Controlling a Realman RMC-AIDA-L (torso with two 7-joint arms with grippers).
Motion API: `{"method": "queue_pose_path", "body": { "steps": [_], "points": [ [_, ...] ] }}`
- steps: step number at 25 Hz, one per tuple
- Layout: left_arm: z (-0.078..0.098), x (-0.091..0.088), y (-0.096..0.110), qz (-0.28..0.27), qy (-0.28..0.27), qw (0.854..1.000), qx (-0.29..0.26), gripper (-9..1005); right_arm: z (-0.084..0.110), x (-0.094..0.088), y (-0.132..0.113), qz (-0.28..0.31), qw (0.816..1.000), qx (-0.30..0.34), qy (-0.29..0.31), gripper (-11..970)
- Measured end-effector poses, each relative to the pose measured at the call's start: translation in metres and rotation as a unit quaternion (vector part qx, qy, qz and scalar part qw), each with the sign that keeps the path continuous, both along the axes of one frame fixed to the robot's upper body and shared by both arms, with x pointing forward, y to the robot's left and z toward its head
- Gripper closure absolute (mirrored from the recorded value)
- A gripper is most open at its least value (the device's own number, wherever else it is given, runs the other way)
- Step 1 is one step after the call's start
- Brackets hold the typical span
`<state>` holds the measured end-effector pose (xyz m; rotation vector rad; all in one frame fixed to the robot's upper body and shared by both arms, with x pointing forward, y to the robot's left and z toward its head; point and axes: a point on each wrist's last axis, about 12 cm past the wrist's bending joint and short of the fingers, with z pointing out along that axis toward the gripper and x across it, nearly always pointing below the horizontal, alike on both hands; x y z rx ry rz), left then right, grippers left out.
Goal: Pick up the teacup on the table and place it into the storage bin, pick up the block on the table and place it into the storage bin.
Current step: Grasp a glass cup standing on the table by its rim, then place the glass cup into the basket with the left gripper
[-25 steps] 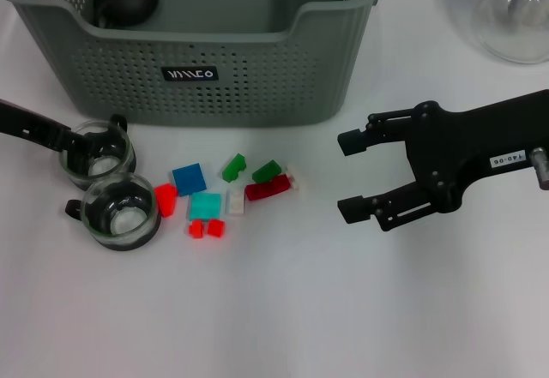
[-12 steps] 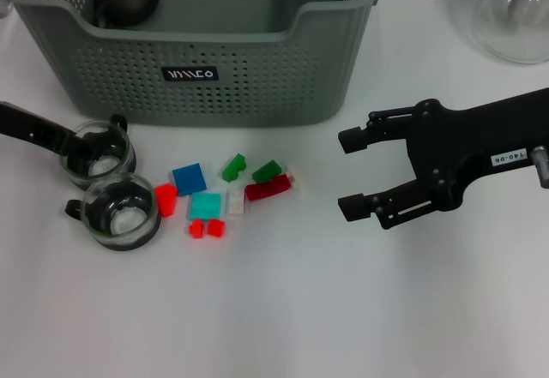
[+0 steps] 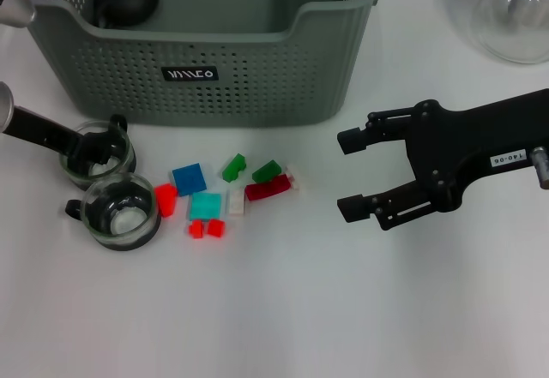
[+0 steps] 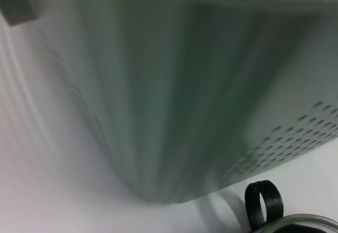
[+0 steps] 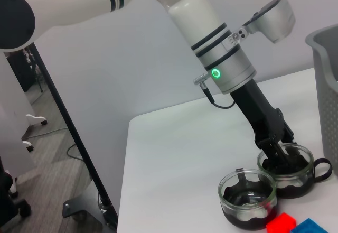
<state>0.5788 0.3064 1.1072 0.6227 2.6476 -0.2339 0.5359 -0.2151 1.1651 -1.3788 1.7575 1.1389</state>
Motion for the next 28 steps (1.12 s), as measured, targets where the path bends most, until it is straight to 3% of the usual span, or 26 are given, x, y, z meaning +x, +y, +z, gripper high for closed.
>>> {"method": "queue_pose_path", "body": {
  "steps": [2, 13, 24, 28],
  "points": [
    [-0.001, 0.001, -0.001, 0.000, -0.001, 1.000, 0.000, 260, 0.000, 0.000, 0.000, 0.000, 1.000, 0.000, 0.000, 34],
    [-0.003, 0.003, 0.002, 0.018, -0.016, 1.000, 0.009, 708, 0.001, 0.000, -0.001, -0.003, 1.000, 0.001, -0.001, 35],
    [0.008, -0.001, 0.013, 0.031, -0.029, 0.999, 0.014, 920, 0.003, 0.001, -0.003, -0.006, 1.000, 0.004, -0.004, 34],
    [0.014, -0.009, 0.021, 0.039, -0.027, 0.999, 0.012, 936, 0.003, 0.002, -0.005, -0.011, 1.000, 0.007, -0.006, 34]
  ]
}}
